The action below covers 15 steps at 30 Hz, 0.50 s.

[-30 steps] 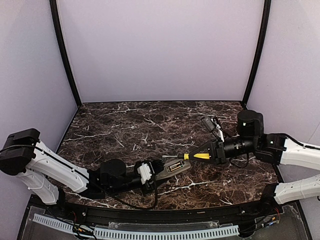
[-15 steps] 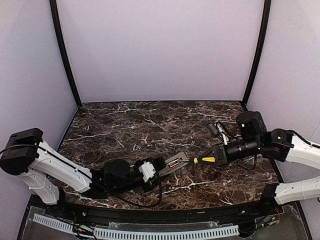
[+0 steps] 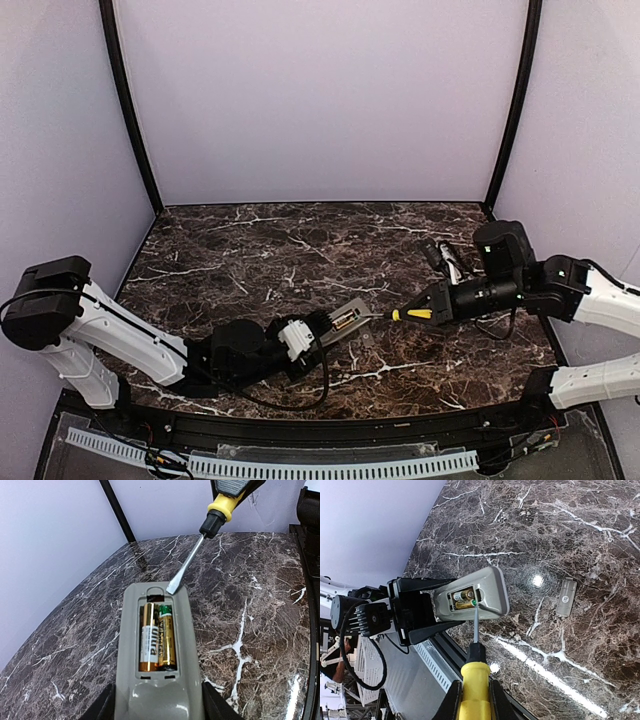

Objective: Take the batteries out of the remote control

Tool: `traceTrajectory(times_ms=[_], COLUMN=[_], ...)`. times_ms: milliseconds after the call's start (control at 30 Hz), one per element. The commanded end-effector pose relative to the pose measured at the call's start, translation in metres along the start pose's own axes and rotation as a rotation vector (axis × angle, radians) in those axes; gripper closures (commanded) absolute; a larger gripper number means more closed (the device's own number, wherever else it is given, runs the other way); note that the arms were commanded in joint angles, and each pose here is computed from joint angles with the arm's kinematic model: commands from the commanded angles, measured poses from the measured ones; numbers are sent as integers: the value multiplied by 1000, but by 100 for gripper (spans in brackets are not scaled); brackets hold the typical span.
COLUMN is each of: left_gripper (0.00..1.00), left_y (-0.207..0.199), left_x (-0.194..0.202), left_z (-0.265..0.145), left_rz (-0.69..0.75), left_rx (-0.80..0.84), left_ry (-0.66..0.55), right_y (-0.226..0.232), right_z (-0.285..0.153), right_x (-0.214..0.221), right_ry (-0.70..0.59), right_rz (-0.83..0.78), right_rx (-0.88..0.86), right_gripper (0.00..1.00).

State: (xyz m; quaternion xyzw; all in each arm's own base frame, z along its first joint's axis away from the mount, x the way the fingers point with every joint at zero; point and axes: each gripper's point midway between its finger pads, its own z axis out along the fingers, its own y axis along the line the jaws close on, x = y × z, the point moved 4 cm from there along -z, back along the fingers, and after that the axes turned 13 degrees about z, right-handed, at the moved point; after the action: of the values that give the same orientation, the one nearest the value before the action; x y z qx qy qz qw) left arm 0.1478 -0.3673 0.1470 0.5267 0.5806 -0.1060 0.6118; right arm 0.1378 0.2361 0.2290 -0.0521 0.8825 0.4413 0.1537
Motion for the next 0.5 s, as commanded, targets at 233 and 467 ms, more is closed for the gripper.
traceTrajectory(times_ms=[233,467], left_gripper=[100,100], left_y=[10,9], left_x=[-15,-17], left_z=[6,8], left_rz=[-38,-38], left_rx=[-63,-63], left_ry=[-17,-21], right_y=[15,11], right_z=[11,18], right_x=[-18,-18], right_ry=[-42,-32], right_rz=[51,54], right_rx=[-53,-38], right_gripper=[100,100])
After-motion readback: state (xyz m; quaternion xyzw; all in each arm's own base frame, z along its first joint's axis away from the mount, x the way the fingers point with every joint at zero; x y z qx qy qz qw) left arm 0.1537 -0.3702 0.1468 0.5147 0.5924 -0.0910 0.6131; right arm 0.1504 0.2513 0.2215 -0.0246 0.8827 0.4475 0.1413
